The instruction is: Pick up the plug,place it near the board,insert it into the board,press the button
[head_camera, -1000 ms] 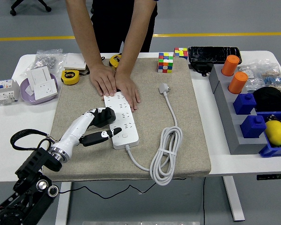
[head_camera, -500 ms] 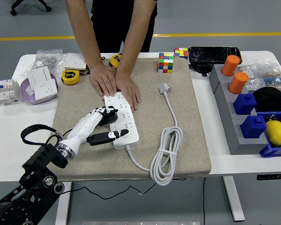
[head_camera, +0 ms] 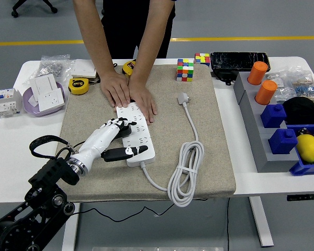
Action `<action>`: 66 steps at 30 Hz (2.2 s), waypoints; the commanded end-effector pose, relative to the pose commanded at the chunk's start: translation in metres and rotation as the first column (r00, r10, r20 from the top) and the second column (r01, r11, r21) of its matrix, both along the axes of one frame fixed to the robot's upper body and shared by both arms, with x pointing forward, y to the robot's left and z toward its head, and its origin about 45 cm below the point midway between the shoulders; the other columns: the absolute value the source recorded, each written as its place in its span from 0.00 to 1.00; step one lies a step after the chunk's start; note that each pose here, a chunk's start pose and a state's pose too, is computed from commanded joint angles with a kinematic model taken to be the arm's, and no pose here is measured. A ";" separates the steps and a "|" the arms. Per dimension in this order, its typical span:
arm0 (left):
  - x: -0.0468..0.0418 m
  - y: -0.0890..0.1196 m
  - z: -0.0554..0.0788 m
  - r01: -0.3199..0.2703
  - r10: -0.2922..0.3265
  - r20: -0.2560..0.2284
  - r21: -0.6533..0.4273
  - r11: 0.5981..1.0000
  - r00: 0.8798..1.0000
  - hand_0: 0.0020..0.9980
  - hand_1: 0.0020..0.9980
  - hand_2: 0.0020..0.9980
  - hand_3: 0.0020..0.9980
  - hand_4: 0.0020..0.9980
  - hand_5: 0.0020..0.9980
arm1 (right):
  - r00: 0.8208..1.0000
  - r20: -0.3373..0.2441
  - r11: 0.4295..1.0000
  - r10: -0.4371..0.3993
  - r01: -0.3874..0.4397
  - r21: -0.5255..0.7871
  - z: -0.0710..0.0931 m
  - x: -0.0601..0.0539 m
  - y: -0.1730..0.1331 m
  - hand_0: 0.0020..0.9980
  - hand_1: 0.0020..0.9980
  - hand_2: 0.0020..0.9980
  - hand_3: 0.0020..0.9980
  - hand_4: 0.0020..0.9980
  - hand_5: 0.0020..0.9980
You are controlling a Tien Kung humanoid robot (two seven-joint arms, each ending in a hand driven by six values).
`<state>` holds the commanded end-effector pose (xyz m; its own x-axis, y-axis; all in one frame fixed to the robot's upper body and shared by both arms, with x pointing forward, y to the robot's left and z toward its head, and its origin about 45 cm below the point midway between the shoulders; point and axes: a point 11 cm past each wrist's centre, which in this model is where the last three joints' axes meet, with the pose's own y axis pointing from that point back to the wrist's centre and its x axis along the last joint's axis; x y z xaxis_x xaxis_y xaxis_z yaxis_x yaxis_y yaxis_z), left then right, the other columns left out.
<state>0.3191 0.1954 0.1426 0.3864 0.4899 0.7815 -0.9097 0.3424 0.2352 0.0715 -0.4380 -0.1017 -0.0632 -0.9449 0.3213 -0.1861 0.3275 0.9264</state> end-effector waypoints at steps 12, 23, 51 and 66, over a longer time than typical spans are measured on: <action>-0.0005 -0.003 -0.001 0.014 -0.014 -0.001 0.022 1.000 1.000 1.00 0.96 0.91 0.89 1.00 0.87 | 1.000 -0.002 1.000 0.000 0.000 0.000 0.000 -0.001 0.000 0.87 0.78 0.76 0.80 1.00 0.87; -0.0005 -0.004 -0.001 0.022 -0.022 0.000 0.030 0.999 1.000 1.00 0.96 0.91 0.89 1.00 0.88 | 1.000 -0.004 1.000 0.004 -0.004 -0.001 0.000 -0.001 -0.001 0.87 0.78 0.76 0.80 1.00 0.87; -0.0169 -0.004 0.073 -0.013 -0.006 0.100 0.193 0.981 0.995 0.41 0.36 0.46 0.88 0.85 0.46 | 1.000 -0.003 1.000 -0.003 0.003 -0.002 0.000 -0.002 -0.001 0.87 0.78 0.76 0.80 1.00 0.87; -0.0304 0.008 0.036 0.051 0.026 -0.173 0.425 0.904 0.985 0.21 0.06 0.18 0.90 0.49 0.03 | 1.000 -0.001 1.000 -0.002 0.002 -0.003 0.000 -0.001 -0.001 0.87 0.78 0.76 0.80 1.00 0.87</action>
<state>0.2887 0.2036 0.1786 0.5364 0.1186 0.8356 -0.8387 0.1849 0.5122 0.0707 -0.4390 -0.1014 -0.0653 -0.9438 0.3239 -0.1846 0.3304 0.9256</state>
